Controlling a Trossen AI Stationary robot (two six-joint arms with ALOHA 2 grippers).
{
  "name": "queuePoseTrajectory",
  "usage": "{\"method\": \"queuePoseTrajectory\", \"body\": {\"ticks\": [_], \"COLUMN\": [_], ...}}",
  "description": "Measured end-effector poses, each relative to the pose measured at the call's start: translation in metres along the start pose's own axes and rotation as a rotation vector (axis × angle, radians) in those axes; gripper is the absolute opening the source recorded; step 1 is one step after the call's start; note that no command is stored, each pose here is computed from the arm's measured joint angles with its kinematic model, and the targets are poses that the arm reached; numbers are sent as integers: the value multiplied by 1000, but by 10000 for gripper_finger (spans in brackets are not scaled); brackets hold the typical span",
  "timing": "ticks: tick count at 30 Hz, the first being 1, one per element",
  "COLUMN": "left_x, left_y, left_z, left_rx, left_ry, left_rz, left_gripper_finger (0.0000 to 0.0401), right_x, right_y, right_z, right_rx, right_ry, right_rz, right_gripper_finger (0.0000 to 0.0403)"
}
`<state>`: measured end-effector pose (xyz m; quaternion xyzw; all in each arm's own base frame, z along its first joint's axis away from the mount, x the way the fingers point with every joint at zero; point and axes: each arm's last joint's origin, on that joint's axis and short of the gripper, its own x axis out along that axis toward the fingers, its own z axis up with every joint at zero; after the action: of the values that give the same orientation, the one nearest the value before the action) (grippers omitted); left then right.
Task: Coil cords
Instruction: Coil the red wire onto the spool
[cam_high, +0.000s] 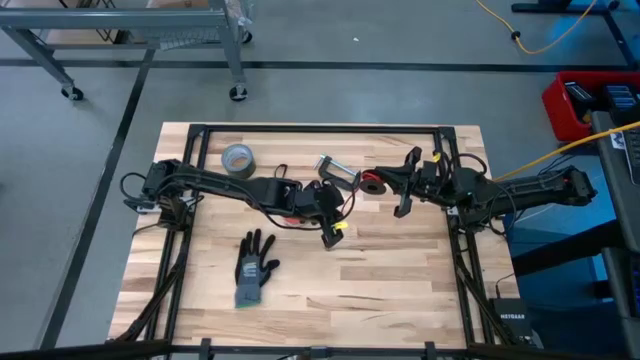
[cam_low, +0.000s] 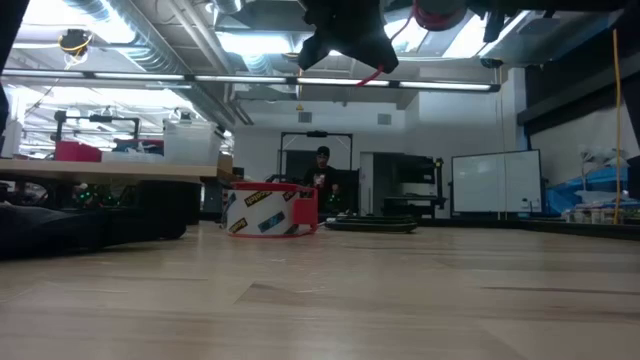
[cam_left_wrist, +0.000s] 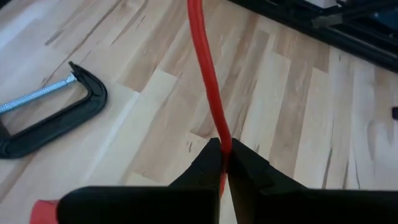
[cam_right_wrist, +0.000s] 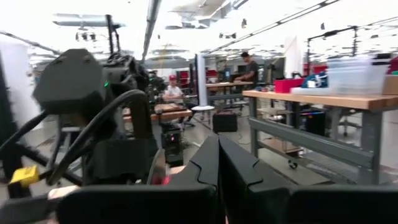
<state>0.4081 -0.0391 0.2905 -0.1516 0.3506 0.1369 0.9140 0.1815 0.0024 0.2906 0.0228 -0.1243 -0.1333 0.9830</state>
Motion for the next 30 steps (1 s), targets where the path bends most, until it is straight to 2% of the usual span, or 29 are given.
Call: {"method": "queuePoseTrajectory", "body": {"ticks": [8,13,23,30], "left_x": [37,53,55,55], "left_y": [-3,-9,-14,-14], "left_z": [-12,-12,-5,-4], "left_rx": [-92,-123,-209,-216], "left_ry": [26,-17,-65,-66], "left_rz": [19,-45,-154,-162], "left_gripper_finger": [3,2,1,0], "right_x": [4,11,27,33], "right_y": [-1,-1,4,7], "right_z": [-4,-14,-36,-49], "right_rx": [-1,-20,-38,-6], "right_ry": [-4,39,84,119], "right_rz": [-85,-167,-187,-152], "right_gripper_finger": [5,5,5,5]}}
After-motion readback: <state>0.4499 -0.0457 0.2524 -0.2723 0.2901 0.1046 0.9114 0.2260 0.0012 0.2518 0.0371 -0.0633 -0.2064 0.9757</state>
